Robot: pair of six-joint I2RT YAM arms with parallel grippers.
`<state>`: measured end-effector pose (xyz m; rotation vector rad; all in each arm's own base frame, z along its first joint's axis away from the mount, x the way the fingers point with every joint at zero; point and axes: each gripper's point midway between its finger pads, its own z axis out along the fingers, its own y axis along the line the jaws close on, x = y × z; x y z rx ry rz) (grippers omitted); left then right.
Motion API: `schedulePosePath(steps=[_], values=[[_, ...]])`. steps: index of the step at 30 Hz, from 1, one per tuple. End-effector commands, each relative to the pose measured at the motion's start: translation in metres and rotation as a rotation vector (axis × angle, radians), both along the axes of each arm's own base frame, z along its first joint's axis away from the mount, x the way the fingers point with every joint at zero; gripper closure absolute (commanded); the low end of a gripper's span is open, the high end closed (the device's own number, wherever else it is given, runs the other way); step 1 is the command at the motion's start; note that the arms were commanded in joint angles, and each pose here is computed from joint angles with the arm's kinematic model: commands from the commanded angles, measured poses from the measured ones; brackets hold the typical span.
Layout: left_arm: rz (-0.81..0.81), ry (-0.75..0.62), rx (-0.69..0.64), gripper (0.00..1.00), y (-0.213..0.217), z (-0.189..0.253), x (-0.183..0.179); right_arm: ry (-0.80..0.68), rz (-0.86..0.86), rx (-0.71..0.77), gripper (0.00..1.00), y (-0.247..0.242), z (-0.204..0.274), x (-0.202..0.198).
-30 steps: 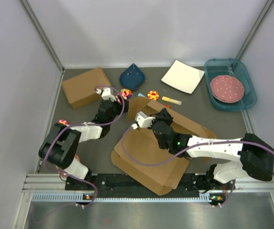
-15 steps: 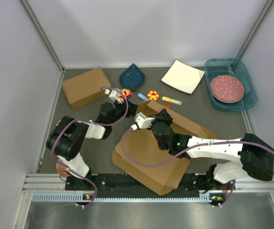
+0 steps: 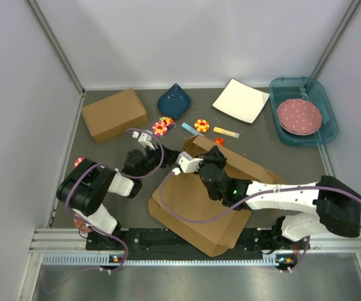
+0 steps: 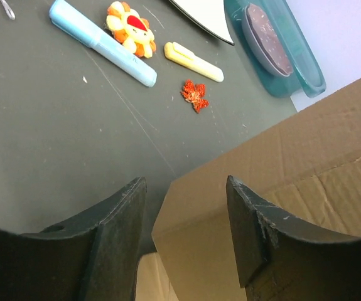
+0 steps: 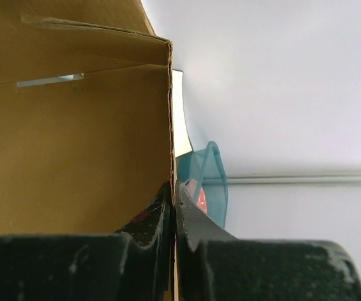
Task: Fold the paper box
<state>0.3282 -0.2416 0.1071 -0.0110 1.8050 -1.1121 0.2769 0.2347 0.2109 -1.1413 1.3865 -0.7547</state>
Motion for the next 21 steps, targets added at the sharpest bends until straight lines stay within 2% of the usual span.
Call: schedulePosePath(steps=[1,15,21], values=[[-0.017,-0.156,-0.081,0.41,-0.002,0.036,-0.009,-0.007,0.023,0.045,1.0,0.006,0.005,-0.011],[-0.036,-0.248,-0.135,0.39,-0.002,0.039,-0.035,-0.03,0.035,-0.057,1.0,0.003,-0.012,-0.027],[-0.052,-0.268,-0.101,0.38,-0.002,0.035,-0.044,-0.052,0.032,-0.083,1.0,0.001,-0.02,-0.035]])
